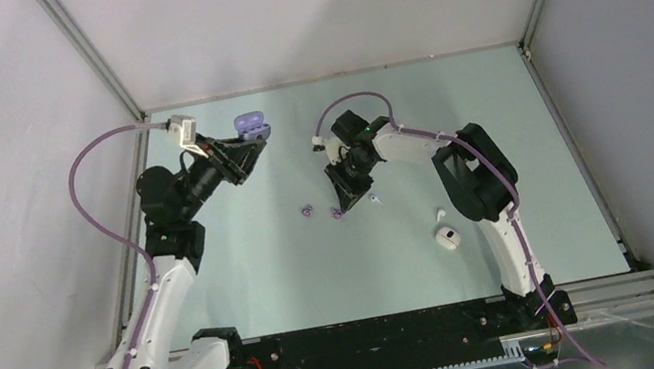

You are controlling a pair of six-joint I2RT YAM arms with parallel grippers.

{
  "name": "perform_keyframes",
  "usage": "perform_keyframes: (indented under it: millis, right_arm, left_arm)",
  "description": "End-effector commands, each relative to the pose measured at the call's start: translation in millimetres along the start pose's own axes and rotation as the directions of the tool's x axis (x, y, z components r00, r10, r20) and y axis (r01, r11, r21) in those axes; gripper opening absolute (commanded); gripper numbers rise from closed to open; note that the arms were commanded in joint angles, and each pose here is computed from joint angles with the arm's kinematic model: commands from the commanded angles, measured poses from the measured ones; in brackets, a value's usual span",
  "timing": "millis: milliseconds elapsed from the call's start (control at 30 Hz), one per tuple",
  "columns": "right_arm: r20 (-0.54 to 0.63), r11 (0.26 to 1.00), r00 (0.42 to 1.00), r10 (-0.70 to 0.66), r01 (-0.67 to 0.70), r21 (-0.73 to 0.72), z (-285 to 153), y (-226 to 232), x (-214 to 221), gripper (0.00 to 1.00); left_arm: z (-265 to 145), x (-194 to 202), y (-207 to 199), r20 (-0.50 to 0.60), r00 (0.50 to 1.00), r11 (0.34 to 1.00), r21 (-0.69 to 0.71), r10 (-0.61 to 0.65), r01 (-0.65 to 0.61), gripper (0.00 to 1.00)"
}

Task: Insert the wireless bluetooth earbuds into the charging case
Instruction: Pick up the earbud from the center of the board.

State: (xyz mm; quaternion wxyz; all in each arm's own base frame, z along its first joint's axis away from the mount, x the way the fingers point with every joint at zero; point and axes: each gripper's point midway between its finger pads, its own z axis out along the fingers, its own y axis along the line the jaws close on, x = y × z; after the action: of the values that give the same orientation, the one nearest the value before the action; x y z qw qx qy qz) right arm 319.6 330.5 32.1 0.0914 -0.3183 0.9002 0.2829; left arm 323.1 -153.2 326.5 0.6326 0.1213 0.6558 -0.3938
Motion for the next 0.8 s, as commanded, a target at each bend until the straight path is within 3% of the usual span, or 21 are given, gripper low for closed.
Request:
perform_keyframes:
  millis: [0, 767]
  right_arm:
    - [0.017, 1.0, 1.0, 0.015, -0.015, 0.02, 7.0, 8.9, -10.8, 0.24]
    - [0.035, 0.984, 0.995, 0.094, -0.098, 0.149, 13.4, -2.7, -16.6, 0.28]
  left_arm:
    - [-6.1, -8.5, 1.2, 0.038, 0.999, 1.0, -0.024, 0.013, -0.012, 0.0]
    - [-8.6, 4.0, 11.6, 0.015, 1.0, 0.998, -0.056, -0.022, 0.023, 0.0]
